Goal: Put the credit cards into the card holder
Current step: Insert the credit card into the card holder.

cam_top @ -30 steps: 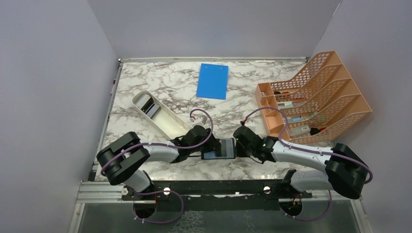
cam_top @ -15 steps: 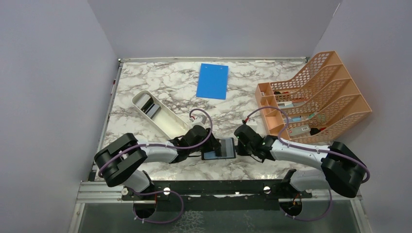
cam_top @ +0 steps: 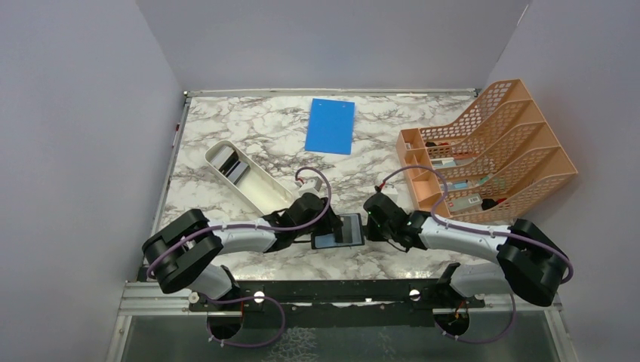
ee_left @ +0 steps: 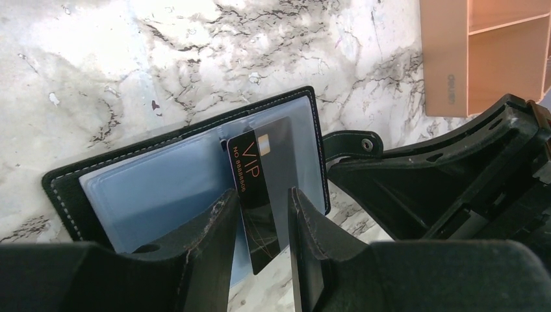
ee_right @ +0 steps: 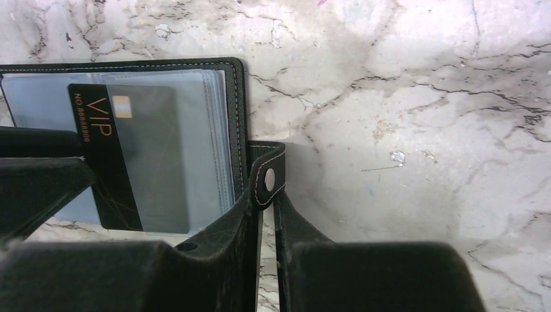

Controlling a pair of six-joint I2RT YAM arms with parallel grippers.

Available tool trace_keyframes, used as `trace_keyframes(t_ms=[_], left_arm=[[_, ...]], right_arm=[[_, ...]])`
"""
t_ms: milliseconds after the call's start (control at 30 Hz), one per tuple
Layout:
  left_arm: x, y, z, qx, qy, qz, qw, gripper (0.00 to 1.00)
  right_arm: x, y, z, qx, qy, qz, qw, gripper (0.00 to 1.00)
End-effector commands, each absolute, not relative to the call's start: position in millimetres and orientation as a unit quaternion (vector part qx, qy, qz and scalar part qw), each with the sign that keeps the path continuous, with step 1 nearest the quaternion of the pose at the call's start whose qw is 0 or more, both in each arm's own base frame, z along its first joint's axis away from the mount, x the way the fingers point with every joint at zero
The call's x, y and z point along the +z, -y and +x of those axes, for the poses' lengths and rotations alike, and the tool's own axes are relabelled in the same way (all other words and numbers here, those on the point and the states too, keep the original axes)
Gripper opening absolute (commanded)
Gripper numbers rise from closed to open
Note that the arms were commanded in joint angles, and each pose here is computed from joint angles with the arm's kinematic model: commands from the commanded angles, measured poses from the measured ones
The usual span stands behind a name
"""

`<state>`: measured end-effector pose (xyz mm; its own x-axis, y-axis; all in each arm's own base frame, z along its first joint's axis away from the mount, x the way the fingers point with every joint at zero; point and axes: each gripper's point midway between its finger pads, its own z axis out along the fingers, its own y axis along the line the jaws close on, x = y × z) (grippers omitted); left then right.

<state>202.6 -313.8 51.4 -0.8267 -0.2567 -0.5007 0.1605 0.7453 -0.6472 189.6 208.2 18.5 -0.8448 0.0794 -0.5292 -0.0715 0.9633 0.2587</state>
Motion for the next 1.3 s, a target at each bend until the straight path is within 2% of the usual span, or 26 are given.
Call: trace_keyframes(t_ms=[0,333,633,1067,1267], left_arm=[[58.6,330.1,206.1,-0.363,-0.883,-0.016,0.298,0.37],[51.3,344.4,202.5,-0.36,-0.887,-0.001,0.288,0.37],[70.3,345.1,208.0,-0.359,-0.881,0.01,0.308,0.37],[104.3,331.2,216.2,-0.333,-0.869,0.062,0.362,0.42],[137.4,310.5,248.3,-0.273,-0.865,0.105,0.408,0.48]], right_arm=[[6.8,-212.2,179.0,0.149,-0.956,-0.006,0.252,0.16],[4.0,-216.1,175.6,0.162,-0.956,-0.002,0.243,0.16],[19.5,-202.6,180.3,0.14,-0.953,0.007,0.267,0.16],[61.1,-201.7,184.2,0.169,-0.937,0.004,0.306,0.27],[77.8,-218.7,183.5,0.222,-0.923,-0.016,0.315,0.3]])
